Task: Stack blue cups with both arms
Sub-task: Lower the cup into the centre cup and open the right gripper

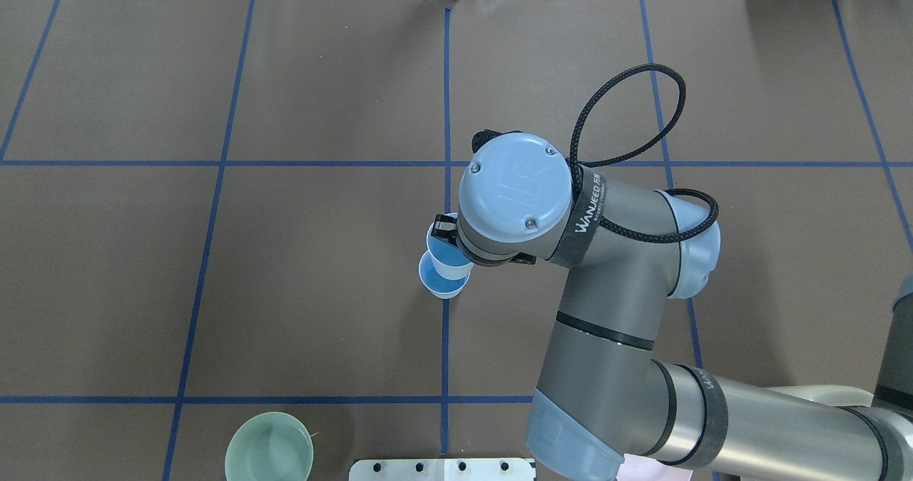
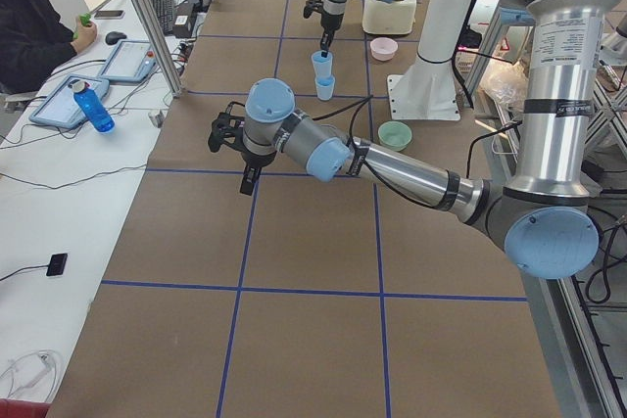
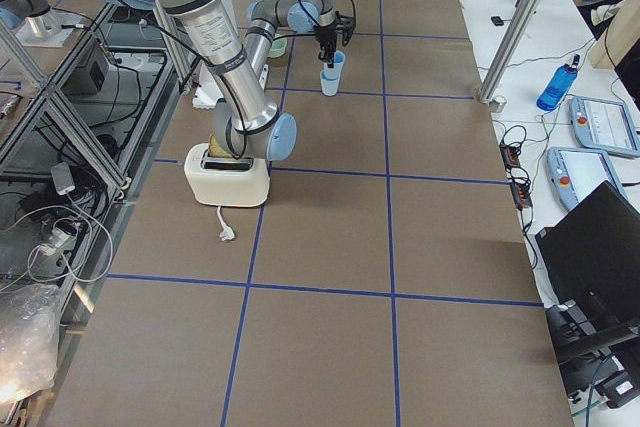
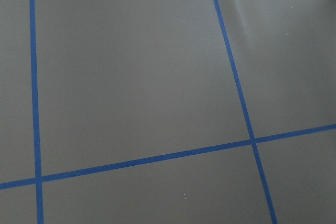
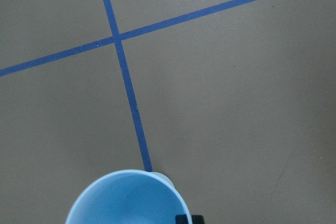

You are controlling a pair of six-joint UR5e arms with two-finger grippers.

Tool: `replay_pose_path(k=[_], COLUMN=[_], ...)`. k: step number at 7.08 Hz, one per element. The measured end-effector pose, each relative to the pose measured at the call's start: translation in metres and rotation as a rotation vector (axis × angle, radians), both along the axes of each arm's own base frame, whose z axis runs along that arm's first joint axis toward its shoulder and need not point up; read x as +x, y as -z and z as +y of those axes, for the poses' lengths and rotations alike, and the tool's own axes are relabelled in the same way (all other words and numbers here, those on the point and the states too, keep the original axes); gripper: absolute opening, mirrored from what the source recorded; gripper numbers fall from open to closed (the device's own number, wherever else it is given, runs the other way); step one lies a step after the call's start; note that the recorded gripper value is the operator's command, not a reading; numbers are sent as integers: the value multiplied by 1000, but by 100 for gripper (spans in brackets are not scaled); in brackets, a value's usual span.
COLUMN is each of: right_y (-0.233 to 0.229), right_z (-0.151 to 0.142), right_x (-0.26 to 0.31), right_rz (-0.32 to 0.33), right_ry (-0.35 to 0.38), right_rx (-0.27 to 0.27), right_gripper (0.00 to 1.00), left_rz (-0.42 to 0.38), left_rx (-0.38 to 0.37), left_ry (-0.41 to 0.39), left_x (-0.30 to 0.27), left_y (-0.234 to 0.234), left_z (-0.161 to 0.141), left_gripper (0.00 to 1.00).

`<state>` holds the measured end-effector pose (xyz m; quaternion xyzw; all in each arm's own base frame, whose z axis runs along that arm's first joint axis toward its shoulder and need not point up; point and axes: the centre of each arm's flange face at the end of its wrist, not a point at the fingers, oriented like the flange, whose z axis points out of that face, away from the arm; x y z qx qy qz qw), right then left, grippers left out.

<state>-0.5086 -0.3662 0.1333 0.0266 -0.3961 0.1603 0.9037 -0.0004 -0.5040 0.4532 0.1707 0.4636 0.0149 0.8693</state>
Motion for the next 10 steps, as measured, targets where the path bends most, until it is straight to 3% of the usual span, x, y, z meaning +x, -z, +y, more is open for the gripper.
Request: replay_pose_path(k=[10], right_y=[-1], right_z=[9], right_x=[-17], right_rz=[20], right_ry=[4], right_rx=[15], right_gripper=[0], left_rz=[-1], left_rx=[-6], left_ry=[0], left_x=[0], left_y=[-3], left_z=[-1], left_gripper=[98])
